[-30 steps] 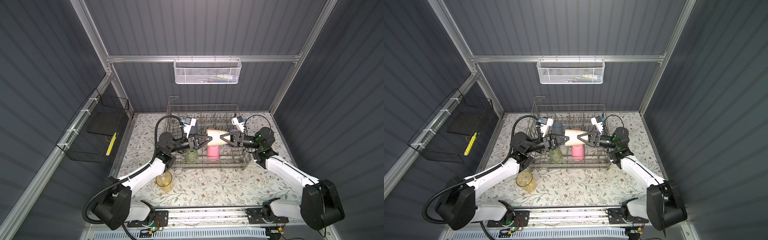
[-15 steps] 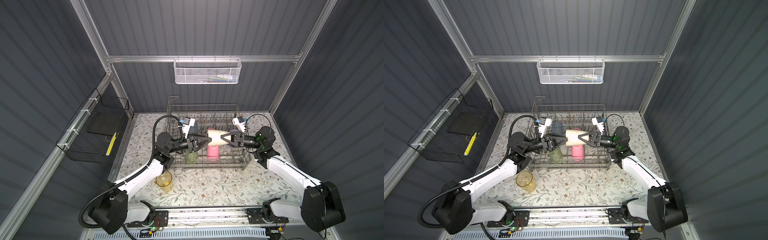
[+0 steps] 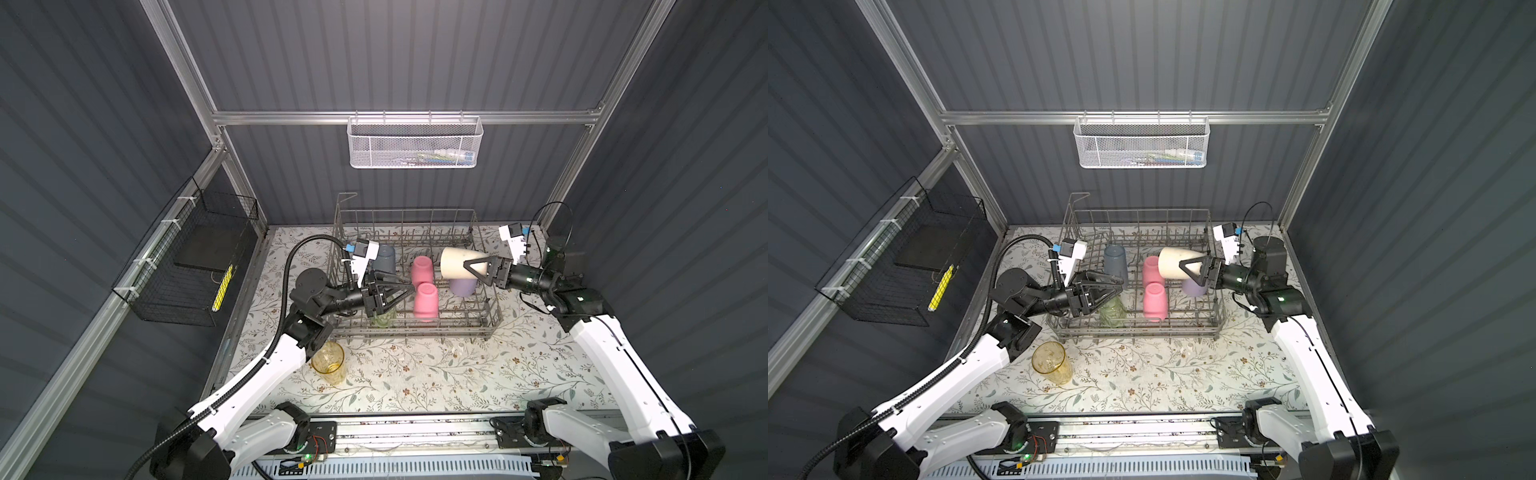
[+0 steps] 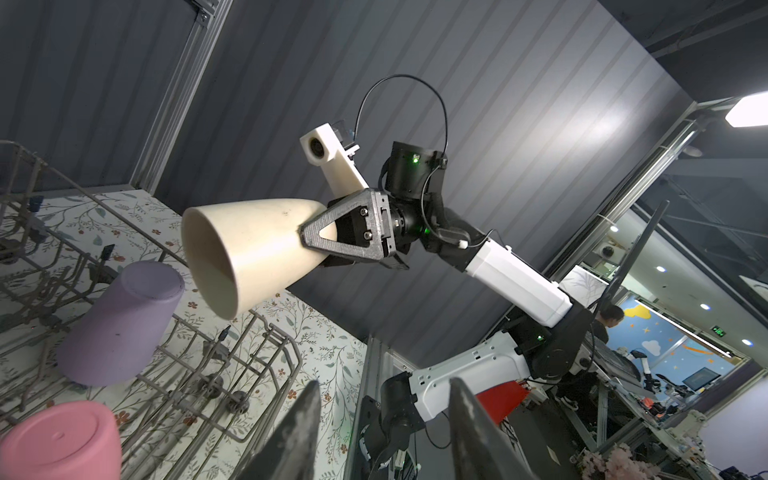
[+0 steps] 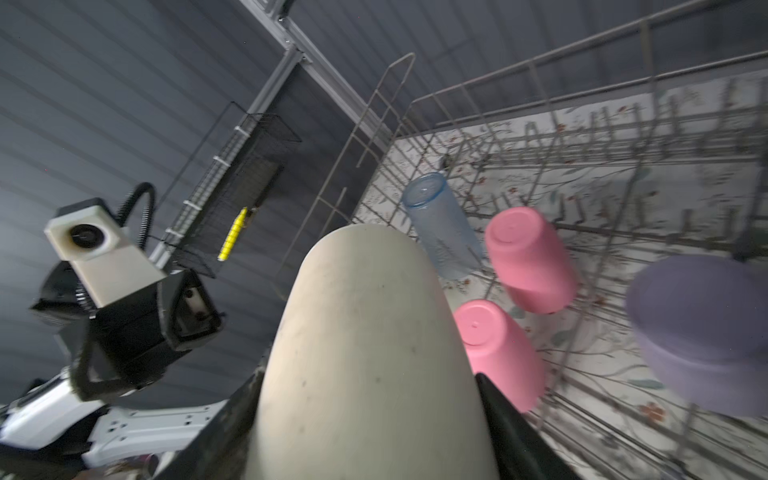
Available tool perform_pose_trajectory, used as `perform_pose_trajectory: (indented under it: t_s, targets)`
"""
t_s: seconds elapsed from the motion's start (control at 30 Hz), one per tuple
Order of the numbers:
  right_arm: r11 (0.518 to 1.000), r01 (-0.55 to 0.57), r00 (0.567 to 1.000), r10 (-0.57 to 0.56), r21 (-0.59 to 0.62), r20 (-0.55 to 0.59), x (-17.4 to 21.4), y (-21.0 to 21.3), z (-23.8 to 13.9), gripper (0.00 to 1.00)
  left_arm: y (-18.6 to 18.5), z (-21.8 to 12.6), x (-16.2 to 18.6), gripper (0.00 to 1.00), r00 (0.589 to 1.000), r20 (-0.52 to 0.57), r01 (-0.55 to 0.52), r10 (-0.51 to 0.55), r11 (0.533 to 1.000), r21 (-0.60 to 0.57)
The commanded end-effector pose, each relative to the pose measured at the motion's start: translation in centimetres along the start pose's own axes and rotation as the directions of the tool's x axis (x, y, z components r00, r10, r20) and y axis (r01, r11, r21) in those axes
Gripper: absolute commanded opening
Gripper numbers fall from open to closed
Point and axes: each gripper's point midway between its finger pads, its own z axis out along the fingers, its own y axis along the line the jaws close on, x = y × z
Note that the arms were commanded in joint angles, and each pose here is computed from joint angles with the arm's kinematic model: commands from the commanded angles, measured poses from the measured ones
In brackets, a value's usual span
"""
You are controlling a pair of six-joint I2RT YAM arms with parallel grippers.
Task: Load the cups into the dish rack
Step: 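Open the left gripper and pull back while the right gripper takes the beige cup, then turn the beige cup upside down and lower it onto the rack tines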
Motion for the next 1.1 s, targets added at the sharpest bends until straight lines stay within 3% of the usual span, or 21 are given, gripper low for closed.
perform_pose_trajectory:
  t_s: [0.0,0.27,0.53,1.07]
  targets:
    - [0.963,0.0,0.99,0.037,0.268,-0.135,4.1,-5.5,-0.5,0.44,0.0,-0.5,-0.2,0.5,0.999,-0.019,-0.046,0.045,0.998,-0.048]
    - [0.877,0.066,0.985,0.019,0.476,-0.173,5.0,-8.4,-2.0,0.45,0.1,-0.8,0.3,0.5,0.998,-0.036,-0.053,0.05,0.996,-0.07]
    - [0.789,0.162,0.968,-0.009,0.593,-0.253,5.7,-10.3,-2.1,0.45,0.4,-0.8,0.6,0.5,0.998,-0.04,-0.043,0.041,0.997,-0.071]
    - [0.798,0.195,0.945,0.003,0.571,-0.326,7.0,-10.9,1.0,0.47,0.6,-1.1,1.3,0.49,0.998,-0.045,-0.038,0.034,0.996,-0.076]
